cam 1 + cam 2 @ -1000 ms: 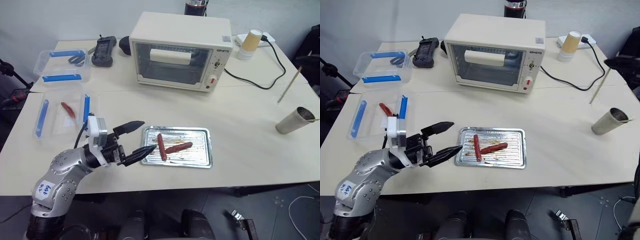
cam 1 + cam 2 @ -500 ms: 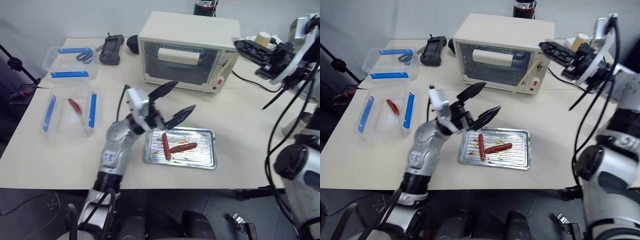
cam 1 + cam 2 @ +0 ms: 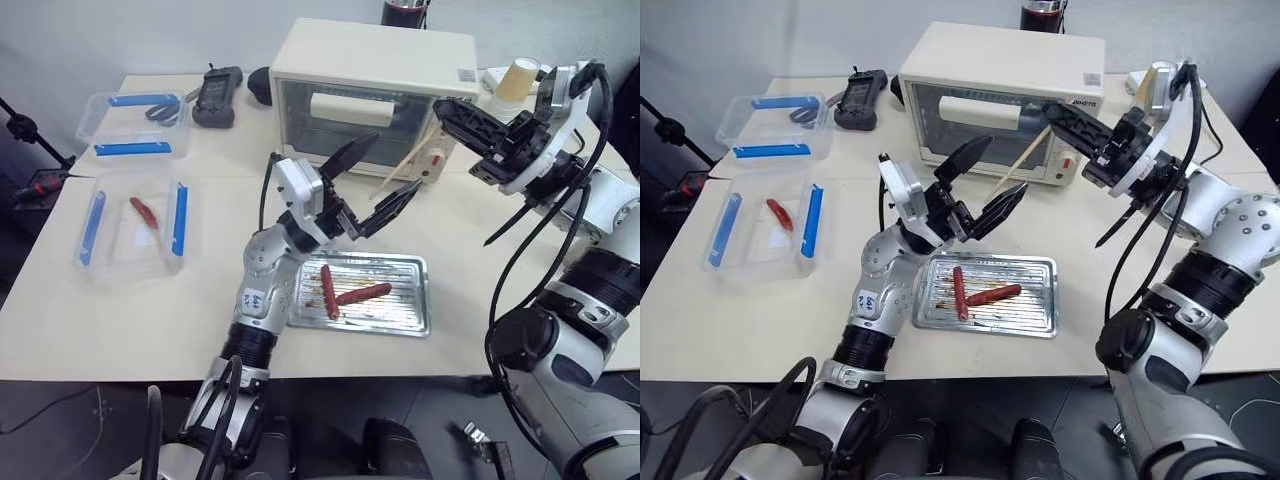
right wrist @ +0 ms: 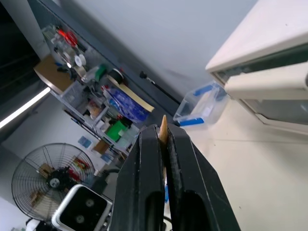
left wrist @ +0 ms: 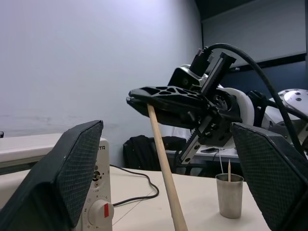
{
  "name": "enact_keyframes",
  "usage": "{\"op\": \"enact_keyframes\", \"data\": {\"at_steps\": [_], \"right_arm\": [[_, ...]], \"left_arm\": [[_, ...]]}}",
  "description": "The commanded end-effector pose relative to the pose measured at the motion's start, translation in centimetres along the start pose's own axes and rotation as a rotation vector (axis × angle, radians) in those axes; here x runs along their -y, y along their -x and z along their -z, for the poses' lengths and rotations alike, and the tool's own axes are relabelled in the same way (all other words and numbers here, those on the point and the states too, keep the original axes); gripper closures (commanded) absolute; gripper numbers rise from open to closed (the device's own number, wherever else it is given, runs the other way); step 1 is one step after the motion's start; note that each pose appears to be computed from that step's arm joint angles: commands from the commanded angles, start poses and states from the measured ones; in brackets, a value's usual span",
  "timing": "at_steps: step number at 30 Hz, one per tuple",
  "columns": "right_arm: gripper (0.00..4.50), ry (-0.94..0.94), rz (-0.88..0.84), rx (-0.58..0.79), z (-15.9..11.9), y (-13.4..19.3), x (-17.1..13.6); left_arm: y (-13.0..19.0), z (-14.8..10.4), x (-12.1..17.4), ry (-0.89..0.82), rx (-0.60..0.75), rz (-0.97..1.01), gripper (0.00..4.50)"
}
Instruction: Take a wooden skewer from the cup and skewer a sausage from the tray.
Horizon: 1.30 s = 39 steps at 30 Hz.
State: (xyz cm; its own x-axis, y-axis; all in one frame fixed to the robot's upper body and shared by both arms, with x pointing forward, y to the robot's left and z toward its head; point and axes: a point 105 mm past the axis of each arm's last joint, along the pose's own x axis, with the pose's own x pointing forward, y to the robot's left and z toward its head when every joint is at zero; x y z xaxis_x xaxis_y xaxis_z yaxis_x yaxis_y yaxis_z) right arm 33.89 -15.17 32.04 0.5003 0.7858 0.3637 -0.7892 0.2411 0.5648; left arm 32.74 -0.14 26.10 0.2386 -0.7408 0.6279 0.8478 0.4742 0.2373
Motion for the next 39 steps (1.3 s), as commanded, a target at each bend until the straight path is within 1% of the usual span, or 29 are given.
{"op": "enact_keyframes", "data": {"at_steps": [1,5,6,8,10,16,17,19,22,24,25,26,27,28,30,32,34,37,38,39], "right_arm": [[4.47,0.035,-0.034,0.018,-0.1,0.1,-1.3],[4.50,0.030,-0.045,0.034,0.1,-0.1,-1.6],[4.50,0.029,-0.048,0.036,0.1,-0.2,-1.7],[4.50,0.027,-0.052,0.038,0.2,-0.2,-1.8],[4.50,0.026,-0.051,0.041,0.3,-0.2,-1.8],[4.50,0.020,-0.051,0.048,0.6,-0.3,-1.8],[4.50,0.019,-0.052,0.048,0.6,-0.3,-1.9],[4.50,0.012,-0.085,0.056,0.6,-0.3,-2.3],[4.50,-0.042,-0.081,0.071,0.5,-0.2,-2.0],[4.50,-0.022,-0.073,0.036,1.0,0.1,-2.0],[4.24,-0.006,-0.079,0.017,1.2,0.3,-2.3],[3.97,0.018,-0.060,0.023,1.2,0.5,-2.1],[3.81,0.002,-0.065,0.031,1.0,0.7,-2.0],[3.51,0.022,-0.065,0.050,0.6,0.9,-2.1],[2.78,0.049,-0.042,0.078,-0.2,1.8,-1.7],[2.16,0.111,0.014,0.108,-1.0,2.8,-0.8],[1.48,0.164,0.028,0.092,-1.1,3.7,-0.6],[0.46,0.275,0.088,-0.055,0.3,6.6,0.7],[0.19,0.323,0.118,-0.116,1.0,7.6,1.4],[0.04,0.437,0.180,-0.219,1.7,9.2,2.9]], "left_arm": [[-1.0,-0.9,0.2,-0.028,0.039,0.011,0.00],[-1.2,-0.7,0.4,-0.020,0.038,0.010,0.85],[-1.2,-0.7,0.4,-0.018,0.039,0.010,1.23],[-1.2,-0.7,0.5,-0.015,0.040,0.010,1.77],[-1.3,-0.7,0.5,-0.012,0.042,0.011,2.45],[-1.5,-0.6,0.8,-0.002,0.046,0.014,4.25],[-1.5,-0.6,0.8,-0.001,0.046,0.013,4.49],[-1.5,-0.6,0.8,0.002,0.046,0.009,4.49],[-1.5,-0.8,0.6,0.013,0.052,-0.010,4.49],[-1.4,-1.1,0.2,0.021,0.062,-0.031,4.49],[-1.3,-1.2,0.0,0.021,0.064,-0.039,4.50],[-1.1,-1.4,-0.2,0.021,0.066,-0.045,4.50],[-1.0,-1.5,-0.3,0.022,0.068,-0.051,4.50],[-0.7,-1.7,-0.5,0.018,0.064,-0.055,4.50],[0.0,-1.9,-0.9,0.013,0.055,-0.072,4.50],[0.8,-2.0,-1.4,0.000,0.031,-0.086,4.50],[1.8,-2.0,-1.6,-0.009,0.003,-0.093,4.50],[4.8,-2.3,-2.1,-0.020,-0.075,-0.094,4.50],[5.7,-2.4,-2.1,-0.024,-0.105,-0.092,4.50],[7.4,-2.7,-2.3,-0.025,-0.153,-0.086,4.50]]}}
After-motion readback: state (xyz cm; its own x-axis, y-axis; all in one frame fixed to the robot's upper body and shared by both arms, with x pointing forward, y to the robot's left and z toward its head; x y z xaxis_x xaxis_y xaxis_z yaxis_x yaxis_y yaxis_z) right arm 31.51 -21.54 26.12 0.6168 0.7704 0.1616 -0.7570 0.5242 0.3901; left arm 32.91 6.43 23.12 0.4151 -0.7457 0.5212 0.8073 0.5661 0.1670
